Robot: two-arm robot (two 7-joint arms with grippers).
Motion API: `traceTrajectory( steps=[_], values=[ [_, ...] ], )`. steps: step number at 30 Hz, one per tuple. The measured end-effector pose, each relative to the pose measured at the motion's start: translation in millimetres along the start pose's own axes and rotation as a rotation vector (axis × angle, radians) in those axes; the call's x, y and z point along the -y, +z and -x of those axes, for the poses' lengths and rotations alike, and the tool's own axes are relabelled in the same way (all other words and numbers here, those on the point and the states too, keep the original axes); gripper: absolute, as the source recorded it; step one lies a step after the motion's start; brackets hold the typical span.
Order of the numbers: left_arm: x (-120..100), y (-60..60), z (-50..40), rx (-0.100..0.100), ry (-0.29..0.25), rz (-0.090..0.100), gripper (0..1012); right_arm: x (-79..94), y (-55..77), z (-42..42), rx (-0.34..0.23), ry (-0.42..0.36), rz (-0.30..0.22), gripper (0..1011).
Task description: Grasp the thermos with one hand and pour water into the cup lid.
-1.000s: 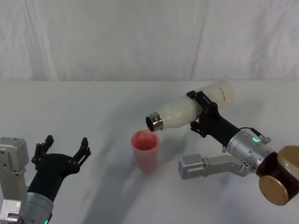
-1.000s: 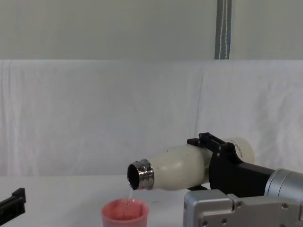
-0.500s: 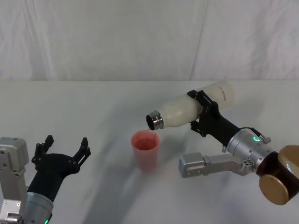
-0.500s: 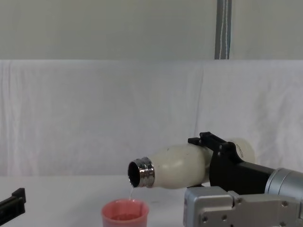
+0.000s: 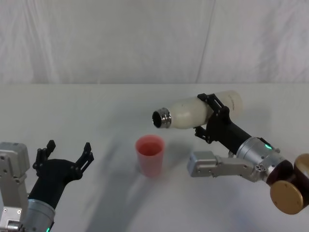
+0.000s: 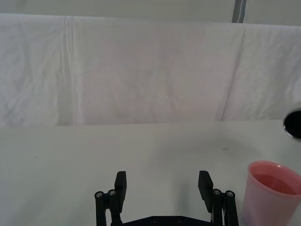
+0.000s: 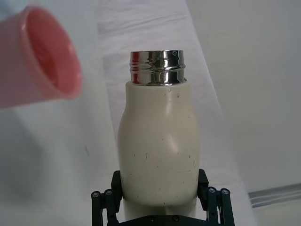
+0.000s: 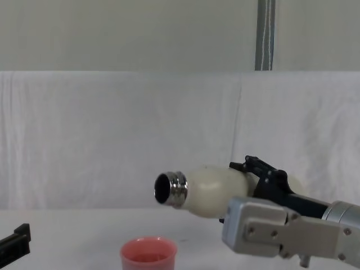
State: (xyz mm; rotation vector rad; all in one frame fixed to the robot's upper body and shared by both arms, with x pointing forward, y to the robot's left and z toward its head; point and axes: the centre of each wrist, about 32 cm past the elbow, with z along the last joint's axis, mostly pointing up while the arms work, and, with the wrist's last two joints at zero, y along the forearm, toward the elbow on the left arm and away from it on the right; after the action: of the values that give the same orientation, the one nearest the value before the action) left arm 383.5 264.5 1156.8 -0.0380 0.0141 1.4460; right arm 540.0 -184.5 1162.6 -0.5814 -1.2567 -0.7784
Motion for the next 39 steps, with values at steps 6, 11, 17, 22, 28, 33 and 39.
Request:
traceTrajectory(
  steps=[6, 11, 17, 22, 28, 33, 39],
  values=[
    [0, 0.0, 0.0, 0.000, 0.000, 0.000, 1001, 4.0, 5.5, -2.4, -0.124, -0.019, -0.005, 956],
    [0, 0.0, 0.0, 0.000, 0.000, 0.000, 1001, 7.9, 9.5, -6.0, -0.271, -0.053, -0.012, 956],
    [0, 0.0, 0.0, 0.000, 0.000, 0.000, 1001, 16.8, 10.9, -10.6, -0.502, -0.116, -0.035, 956],
    [0, 0.0, 0.0, 0.000, 0.000, 0.000, 1001, 24.2, 9.8, -15.3, -0.670, -0.156, -0.048, 956],
    [0, 0.0, 0.0, 0.000, 0.000, 0.000, 1001, 33.0, 8.6, -19.9, -0.813, -0.178, -0.044, 956],
    [0, 0.0, 0.0, 0.000, 0.000, 0.000, 1001, 36.7, 8.7, -22.4, -0.898, -0.185, -0.043, 956],
    [0, 0.0, 0.0, 0.000, 0.000, 0.000, 1001, 40.7, 9.0, -24.8, -1.005, -0.194, -0.044, 956]
  ],
)
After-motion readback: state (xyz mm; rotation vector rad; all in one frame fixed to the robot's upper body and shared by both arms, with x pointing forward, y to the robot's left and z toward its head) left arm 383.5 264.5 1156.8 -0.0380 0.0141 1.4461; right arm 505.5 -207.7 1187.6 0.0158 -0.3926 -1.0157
